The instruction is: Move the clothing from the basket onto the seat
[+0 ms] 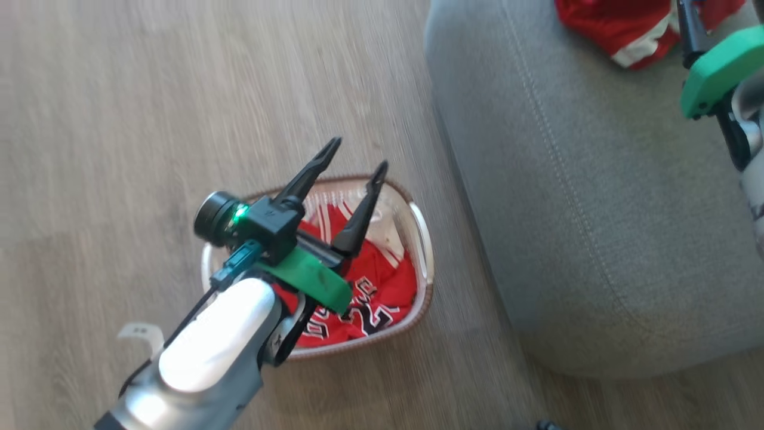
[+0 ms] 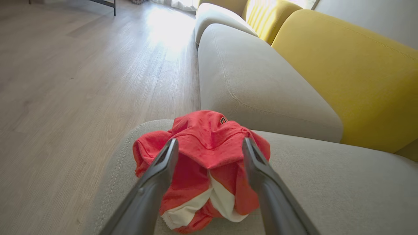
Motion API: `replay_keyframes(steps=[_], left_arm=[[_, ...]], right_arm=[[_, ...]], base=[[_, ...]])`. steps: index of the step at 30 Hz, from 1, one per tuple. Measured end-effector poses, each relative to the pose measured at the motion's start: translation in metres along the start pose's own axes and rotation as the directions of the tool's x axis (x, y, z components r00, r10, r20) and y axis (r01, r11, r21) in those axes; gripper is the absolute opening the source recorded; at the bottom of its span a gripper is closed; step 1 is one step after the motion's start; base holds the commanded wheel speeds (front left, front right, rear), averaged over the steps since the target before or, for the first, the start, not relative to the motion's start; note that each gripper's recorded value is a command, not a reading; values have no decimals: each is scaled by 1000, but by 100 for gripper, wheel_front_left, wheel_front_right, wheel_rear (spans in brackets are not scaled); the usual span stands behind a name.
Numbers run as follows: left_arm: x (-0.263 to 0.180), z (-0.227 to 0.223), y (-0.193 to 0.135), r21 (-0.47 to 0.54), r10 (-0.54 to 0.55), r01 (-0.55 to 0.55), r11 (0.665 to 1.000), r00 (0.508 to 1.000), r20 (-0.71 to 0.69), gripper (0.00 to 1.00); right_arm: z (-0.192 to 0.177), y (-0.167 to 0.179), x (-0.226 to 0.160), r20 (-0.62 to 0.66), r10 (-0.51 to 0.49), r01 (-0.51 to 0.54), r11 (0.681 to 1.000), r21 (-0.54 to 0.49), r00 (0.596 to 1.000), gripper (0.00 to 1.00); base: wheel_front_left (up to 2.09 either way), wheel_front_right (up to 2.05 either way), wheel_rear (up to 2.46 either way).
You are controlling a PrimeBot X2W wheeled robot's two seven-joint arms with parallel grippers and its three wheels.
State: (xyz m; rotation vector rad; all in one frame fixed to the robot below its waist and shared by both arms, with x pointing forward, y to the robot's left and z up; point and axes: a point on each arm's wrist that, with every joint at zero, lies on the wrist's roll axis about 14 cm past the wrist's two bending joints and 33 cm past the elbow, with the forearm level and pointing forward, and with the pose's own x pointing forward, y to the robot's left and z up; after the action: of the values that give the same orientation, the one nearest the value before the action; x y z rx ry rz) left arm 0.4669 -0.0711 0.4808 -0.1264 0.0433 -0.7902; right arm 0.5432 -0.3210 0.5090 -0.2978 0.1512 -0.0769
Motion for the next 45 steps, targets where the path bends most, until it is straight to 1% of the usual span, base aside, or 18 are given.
replay_keyframes(steps=[4,8,12,17,19,20,25,31,34,37,40,42,45], left_arm=[[-17,12,6,-3,70,-70,998,997,15,100],[-41,21,19,-8,166,-166,986,986,23,100],[-69,29,38,-23,283,-282,959,958,38,100],[-110,32,62,-23,407,-406,913,913,37,100],[-126,31,67,-26,449,-448,894,893,37,100],[-126,31,67,-26,449,-448,894,893,37,100],[-161,32,75,-35,535,-534,845,844,45,100],[-202,22,79,-29,611,-610,792,791,30,100],[-218,20,81,-28,645,-645,764,763,33,100],[-232,17,81,-26,665,-665,746,746,31,100],[-245,14,81,-30,690,-689,724,723,28,100],[-253,12,82,-26,706,-706,708,707,24,100],[-262,8,82,-31,720,-719,694,694,13,100]], right_arm=[[26,5,-13,64,18,-19,1000,16,998,100],[47,17,-25,121,38,-45,998,51,992,100],[66,40,-35,181,74,-93,991,99,981,100],[82,69,-51,245,103,-145,976,163,964,100],[82,78,-59,259,112,-159,972,171,959,100],[82,78,-59,259,112,-159,972,171,959,100],[76,105,-82,279,130,-193,958,210,951,100],[64,131,-112,299,136,-216,943,254,945,100],[56,138,-126,299,139,-222,938,266,944,100],[49,139,-139,293,140,-222,936,272,946,100],[45,141,-150,294,139,-232,921,312,946,100],[43,143,-156,292,144,-239,917,321,946,100],[40,144,-164,284,149,-242,915,324,947,100]], base=[[0,0,0],[0,0,0],[0,0,0],[0,0,0],[0,0,0],[0,0,0],[0,0,0],[0,0,0],[0,0,0],[0,0,0],[0,0,0],[0,0,0],[0,0,0]])
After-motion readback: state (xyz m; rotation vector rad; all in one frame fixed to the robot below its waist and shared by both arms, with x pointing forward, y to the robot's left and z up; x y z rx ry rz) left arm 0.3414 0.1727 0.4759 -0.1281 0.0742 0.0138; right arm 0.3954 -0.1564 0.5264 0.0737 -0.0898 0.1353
